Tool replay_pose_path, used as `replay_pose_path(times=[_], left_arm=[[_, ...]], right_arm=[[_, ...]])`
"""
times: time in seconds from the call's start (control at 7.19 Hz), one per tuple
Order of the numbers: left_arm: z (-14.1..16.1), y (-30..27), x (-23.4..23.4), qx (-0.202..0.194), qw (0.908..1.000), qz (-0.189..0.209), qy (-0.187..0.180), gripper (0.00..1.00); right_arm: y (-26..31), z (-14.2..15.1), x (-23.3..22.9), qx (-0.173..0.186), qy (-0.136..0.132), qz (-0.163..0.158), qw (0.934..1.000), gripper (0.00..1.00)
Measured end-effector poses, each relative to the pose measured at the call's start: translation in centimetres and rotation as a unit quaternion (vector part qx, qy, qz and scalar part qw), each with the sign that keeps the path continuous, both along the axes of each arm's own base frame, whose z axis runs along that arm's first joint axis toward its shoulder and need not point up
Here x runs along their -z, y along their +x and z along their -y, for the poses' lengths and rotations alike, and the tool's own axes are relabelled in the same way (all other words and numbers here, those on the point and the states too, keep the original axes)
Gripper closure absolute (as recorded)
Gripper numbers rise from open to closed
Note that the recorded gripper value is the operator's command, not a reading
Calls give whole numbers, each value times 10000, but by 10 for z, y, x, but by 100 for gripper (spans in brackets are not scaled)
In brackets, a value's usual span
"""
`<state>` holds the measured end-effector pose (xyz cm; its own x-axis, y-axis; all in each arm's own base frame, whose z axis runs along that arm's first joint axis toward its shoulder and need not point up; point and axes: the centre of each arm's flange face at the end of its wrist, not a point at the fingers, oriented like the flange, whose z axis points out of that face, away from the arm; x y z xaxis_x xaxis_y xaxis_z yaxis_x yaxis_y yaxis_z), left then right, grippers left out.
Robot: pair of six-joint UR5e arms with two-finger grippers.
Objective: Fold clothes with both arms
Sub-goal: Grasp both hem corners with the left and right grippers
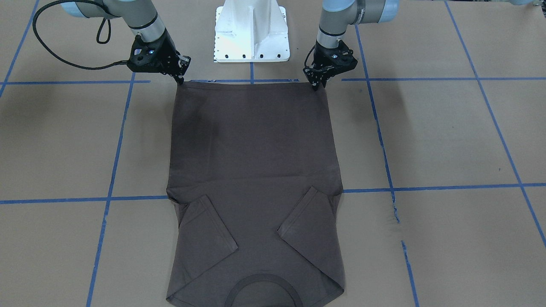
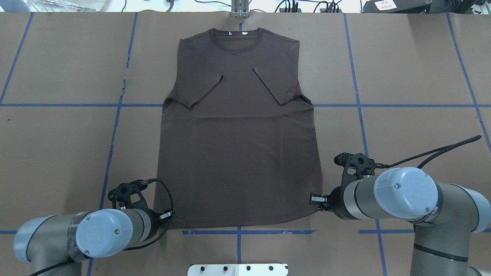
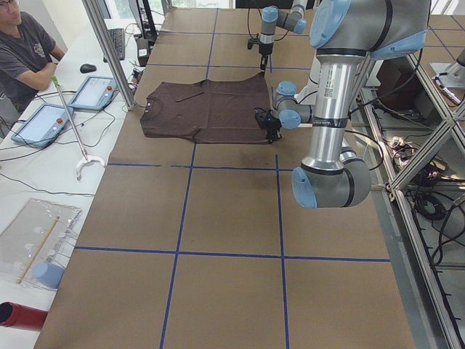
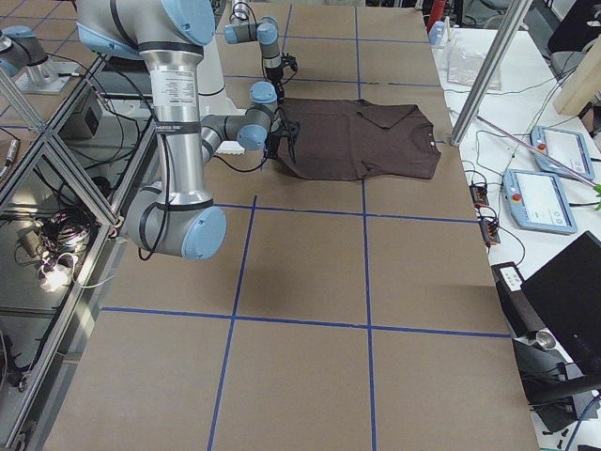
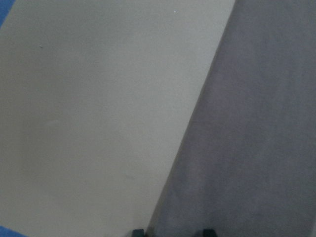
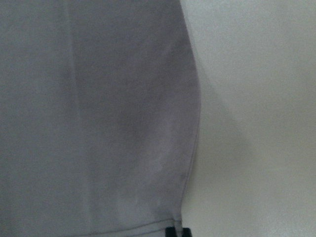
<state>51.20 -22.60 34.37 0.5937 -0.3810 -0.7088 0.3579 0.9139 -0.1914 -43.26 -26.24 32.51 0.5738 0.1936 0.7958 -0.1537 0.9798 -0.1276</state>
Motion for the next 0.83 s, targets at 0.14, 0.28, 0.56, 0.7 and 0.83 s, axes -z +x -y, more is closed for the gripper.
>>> replay_pose_path(times=[0.14,0.28,0.56,0.7,0.83], left_arm=[[0,-1,2,-3,10000,15,-6,100],[-1,-5,9,-9,10000,23,-7,100],[-6,-19,30,-133,9999,-81,-73,100],[-8,-25,39,-214,9996,-174,-113,100],[-10,-32,47,-280,9992,-259,-88,100]], right_arm=[[0,0,0,-4,-2,-5,10000,100],[2,0,0,-7,0,-2,10000,100],[9,-1,4,-9,6,43,10000,100],[14,-4,6,41,-28,78,10000,100],[24,-9,7,135,-93,112,9998,100]])
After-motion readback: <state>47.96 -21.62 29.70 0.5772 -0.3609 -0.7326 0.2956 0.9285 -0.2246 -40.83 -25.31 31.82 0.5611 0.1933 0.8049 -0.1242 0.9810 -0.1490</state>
